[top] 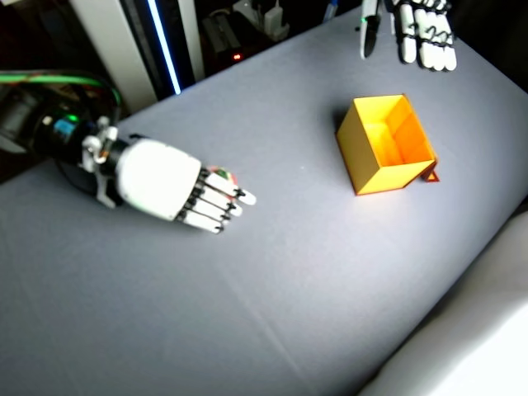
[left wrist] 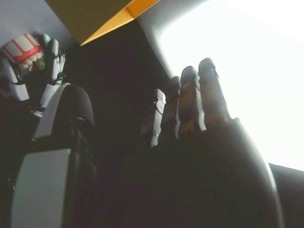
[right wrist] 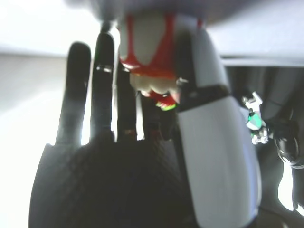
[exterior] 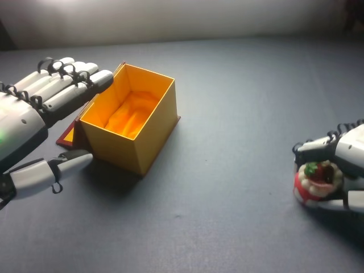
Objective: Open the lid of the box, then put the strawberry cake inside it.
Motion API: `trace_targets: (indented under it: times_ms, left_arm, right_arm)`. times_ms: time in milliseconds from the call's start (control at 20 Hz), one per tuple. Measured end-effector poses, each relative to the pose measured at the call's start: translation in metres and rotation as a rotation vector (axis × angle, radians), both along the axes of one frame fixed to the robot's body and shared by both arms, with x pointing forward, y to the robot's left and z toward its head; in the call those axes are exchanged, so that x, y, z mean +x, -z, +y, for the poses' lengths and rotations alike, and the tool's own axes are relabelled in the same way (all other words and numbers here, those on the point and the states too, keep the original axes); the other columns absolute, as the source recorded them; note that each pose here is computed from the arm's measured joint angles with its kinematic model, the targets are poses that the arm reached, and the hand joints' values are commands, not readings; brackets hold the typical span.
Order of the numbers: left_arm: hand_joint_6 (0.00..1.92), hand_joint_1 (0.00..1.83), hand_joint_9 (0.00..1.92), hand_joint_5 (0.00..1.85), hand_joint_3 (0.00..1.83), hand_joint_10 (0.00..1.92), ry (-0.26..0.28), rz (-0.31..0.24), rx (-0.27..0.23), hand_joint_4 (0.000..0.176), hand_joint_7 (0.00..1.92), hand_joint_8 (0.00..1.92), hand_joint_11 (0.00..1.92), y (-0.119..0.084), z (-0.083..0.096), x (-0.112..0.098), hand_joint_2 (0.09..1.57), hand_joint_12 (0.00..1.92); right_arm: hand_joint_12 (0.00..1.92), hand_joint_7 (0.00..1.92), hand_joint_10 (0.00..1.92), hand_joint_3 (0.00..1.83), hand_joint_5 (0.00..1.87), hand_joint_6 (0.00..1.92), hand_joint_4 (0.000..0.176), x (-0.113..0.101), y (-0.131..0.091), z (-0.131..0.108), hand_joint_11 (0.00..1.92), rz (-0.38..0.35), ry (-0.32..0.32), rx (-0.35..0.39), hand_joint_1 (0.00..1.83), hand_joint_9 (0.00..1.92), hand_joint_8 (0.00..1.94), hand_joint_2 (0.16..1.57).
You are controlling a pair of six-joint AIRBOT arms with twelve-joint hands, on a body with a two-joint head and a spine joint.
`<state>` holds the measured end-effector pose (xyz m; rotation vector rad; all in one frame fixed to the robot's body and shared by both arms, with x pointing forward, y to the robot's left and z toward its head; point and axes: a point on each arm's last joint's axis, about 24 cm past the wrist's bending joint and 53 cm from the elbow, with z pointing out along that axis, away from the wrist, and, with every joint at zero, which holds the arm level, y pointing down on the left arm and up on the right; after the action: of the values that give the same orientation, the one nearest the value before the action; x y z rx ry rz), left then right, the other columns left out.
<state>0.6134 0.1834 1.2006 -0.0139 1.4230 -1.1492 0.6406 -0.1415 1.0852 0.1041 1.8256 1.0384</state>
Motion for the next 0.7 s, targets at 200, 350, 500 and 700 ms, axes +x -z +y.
trace_targets:
  times_ms: [200,350,500,700]
  left_arm:
    - [0.0,0.75,0.0,0.0,0.01,0.0,-0.008,-0.004,-0.005,0.055,0.0,0.0,0.0,-0.003,0.003,-0.001,1.39,0.0]
    - [0.0,0.81,0.0,0.0,0.0,0.0,-0.001,0.019,0.006,0.041,0.0,0.0,0.0,0.005,0.003,-0.007,1.4,0.0]
    - [0.0,0.74,0.0,0.0,0.0,0.0,-0.027,0.048,0.004,0.042,0.0,0.0,0.0,0.014,0.011,-0.008,1.4,0.0]
    - [0.0,0.82,0.0,0.0,0.0,0.0,-0.061,0.081,-0.008,0.03,0.0,0.0,0.02,0.025,0.022,-0.013,1.39,0.01]
  right_arm:
    - [1.92,0.71,1.92,0.0,0.67,1.42,0.0,0.001,-0.021,0.005,1.03,-0.049,-0.024,0.019,1.19,0.94,1.51,1.28]
    - [1.88,0.8,1.66,0.0,0.65,1.23,0.0,0.006,-0.067,0.022,0.9,-0.159,-0.073,0.075,1.2,0.89,1.57,1.26]
    - [1.9,0.77,1.68,0.0,0.64,1.27,0.0,0.013,-0.101,0.035,0.87,-0.248,-0.098,0.124,1.19,0.85,1.61,1.27]
    - [1.92,0.72,1.88,0.0,0.63,1.23,0.0,0.025,-0.132,0.067,0.88,-0.322,-0.14,0.158,1.18,0.83,1.71,1.3]
